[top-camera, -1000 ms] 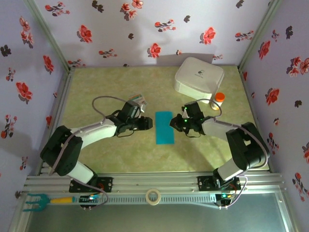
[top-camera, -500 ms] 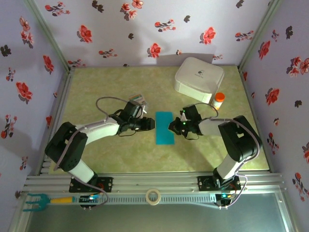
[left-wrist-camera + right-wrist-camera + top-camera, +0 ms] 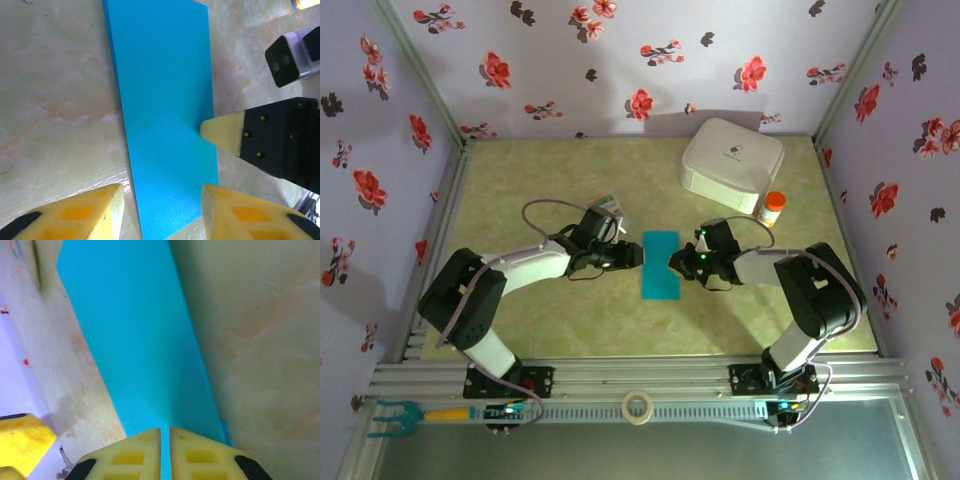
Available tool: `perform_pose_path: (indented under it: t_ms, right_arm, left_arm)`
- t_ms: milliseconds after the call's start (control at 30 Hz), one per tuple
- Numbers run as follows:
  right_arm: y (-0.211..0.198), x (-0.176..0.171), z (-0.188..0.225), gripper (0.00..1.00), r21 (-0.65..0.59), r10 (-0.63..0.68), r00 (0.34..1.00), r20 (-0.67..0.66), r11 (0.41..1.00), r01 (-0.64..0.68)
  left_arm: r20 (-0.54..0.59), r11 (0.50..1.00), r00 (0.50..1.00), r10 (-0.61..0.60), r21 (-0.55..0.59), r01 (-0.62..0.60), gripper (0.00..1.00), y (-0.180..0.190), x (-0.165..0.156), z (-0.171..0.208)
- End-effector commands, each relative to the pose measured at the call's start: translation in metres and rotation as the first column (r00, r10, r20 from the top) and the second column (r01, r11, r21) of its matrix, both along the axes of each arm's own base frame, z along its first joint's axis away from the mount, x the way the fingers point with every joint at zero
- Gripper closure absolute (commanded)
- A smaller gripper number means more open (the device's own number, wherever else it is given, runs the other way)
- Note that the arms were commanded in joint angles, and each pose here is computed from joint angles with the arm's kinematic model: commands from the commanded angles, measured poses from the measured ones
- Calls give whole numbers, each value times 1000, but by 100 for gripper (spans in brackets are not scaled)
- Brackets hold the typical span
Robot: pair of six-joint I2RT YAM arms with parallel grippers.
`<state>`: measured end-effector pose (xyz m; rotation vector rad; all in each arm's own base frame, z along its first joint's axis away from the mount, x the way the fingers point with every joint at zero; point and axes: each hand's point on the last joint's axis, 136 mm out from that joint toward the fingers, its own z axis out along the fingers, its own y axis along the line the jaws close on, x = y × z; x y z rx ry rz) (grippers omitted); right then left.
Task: Fold a paper plane with a square sheet of paper (pick it up from the middle)
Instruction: Turn over the paper at the center of the table, then third fold the triangle at the center of the table.
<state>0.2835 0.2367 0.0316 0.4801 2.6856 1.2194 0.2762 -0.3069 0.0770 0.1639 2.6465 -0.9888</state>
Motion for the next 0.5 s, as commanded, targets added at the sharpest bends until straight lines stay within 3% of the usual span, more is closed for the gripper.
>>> perform_pose_path:
  t_ms: [0,467]
  right_arm:
    - [-5,5,6,87,9,-27,1000,14,1000,27]
    - [-4,2,-12,86,25,-18,999,-39,999,19]
  left_arm:
    - [-24,1000,1000,2,-14,-3,55,-4,4,1]
    - [-72,1000,997,7,-28,-9,53,-6,4,-7]
